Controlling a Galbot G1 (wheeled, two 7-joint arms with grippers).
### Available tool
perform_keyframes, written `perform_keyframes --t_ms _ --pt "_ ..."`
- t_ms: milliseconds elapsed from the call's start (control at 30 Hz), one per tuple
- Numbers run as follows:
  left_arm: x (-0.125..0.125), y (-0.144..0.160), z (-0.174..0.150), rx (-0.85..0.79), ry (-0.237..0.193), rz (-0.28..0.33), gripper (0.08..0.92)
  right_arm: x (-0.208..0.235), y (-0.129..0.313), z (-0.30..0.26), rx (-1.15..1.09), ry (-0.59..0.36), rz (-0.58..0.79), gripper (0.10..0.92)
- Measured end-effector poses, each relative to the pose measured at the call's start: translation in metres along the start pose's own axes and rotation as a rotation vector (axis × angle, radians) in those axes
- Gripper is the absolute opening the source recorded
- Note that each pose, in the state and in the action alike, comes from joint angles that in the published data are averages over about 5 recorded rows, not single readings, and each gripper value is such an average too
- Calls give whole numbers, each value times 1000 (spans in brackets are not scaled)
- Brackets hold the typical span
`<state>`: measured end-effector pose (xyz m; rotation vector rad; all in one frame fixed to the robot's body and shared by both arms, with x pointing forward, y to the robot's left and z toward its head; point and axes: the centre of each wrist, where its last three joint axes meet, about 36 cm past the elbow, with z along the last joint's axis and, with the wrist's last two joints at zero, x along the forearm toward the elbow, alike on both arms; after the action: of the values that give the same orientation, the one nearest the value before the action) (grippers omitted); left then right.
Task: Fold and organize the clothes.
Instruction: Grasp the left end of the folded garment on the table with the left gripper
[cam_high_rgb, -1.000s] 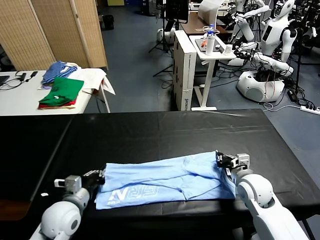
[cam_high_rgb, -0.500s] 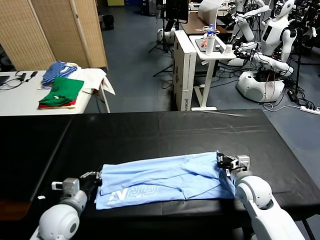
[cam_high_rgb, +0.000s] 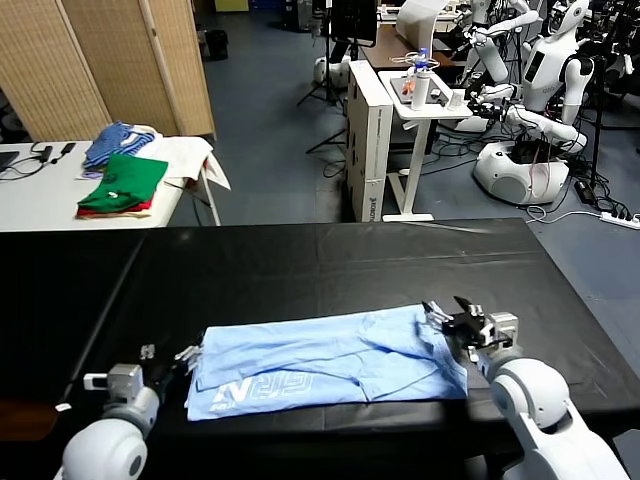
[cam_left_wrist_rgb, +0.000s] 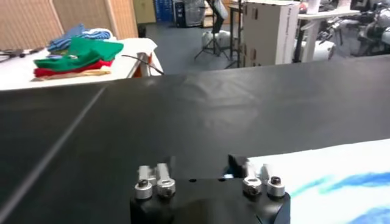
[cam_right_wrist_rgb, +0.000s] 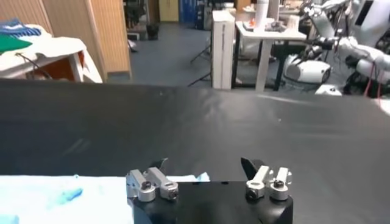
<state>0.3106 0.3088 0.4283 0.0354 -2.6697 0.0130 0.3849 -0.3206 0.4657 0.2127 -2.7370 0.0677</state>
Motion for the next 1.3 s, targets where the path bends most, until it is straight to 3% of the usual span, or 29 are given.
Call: perform_keyframes --t_ms 300,767,1133,1300 --pt "30 -17 15 177 48 49 907 14 -3 -4 13 -17 4 907" --pt "31 -32 39 183 60 8 874 16 1 -5 16 -35 -1 907" --pt "28 -42 43 194 61 31 330 11 7 -4 8 -40 -7 907" --pt "25 -41 43 213 65 38 182 10 9 -4 4 -42 -7 907"
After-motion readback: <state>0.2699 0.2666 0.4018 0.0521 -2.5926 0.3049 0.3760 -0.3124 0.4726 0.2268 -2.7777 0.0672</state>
